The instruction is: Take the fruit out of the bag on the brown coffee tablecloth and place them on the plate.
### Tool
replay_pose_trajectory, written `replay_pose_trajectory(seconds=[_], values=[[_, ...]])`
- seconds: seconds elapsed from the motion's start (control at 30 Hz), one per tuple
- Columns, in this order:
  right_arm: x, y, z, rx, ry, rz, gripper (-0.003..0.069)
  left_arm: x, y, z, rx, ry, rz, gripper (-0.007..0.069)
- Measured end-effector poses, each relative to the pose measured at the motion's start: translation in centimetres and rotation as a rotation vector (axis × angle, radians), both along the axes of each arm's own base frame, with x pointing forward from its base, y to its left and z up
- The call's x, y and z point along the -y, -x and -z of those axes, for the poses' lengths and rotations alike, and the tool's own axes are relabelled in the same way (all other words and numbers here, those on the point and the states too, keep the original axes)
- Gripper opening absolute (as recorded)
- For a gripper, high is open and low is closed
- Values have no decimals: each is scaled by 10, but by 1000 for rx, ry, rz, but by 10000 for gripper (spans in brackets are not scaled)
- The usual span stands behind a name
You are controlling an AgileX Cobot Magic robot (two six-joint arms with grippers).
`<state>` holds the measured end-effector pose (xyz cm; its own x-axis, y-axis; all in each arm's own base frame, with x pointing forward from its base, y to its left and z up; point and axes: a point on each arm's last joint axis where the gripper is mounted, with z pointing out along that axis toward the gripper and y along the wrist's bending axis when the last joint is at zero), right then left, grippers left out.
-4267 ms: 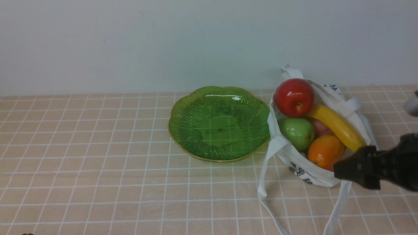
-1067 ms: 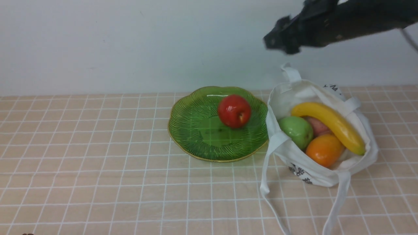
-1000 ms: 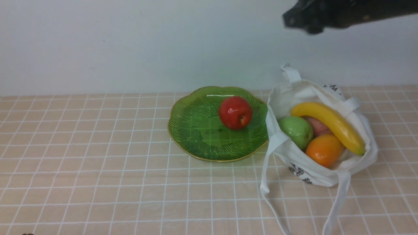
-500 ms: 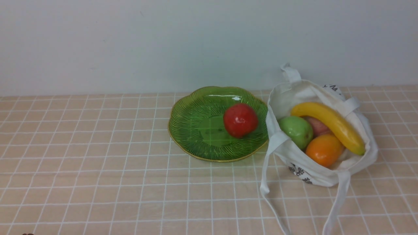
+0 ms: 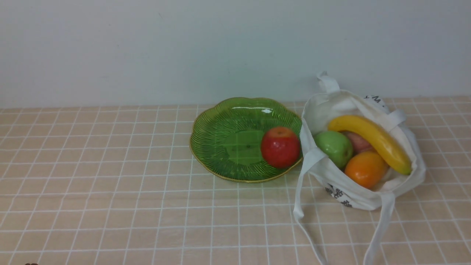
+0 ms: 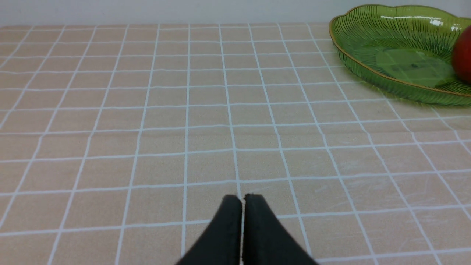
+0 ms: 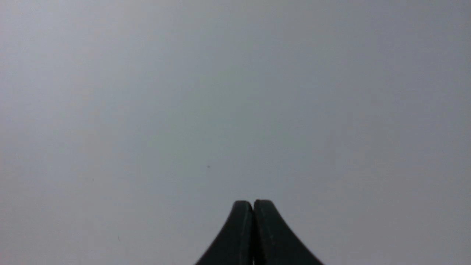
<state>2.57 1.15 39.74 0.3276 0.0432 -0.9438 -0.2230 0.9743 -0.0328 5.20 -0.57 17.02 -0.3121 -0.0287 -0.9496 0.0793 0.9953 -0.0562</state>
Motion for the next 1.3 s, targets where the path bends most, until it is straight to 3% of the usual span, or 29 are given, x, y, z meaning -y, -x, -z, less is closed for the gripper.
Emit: replay_pose_trajectory(seconds=[0.3, 1.03, 1.3], values=[[-2, -10, 19, -69, 15, -5, -14, 0, 0, 0, 0, 0, 0, -8], [-3, -11, 22, -100, 34, -14, -14, 0, 0, 0, 0, 0, 0, -8], [-3, -32, 83, -267, 15, 20, -14, 0, 0, 0, 0, 0, 0, -8]])
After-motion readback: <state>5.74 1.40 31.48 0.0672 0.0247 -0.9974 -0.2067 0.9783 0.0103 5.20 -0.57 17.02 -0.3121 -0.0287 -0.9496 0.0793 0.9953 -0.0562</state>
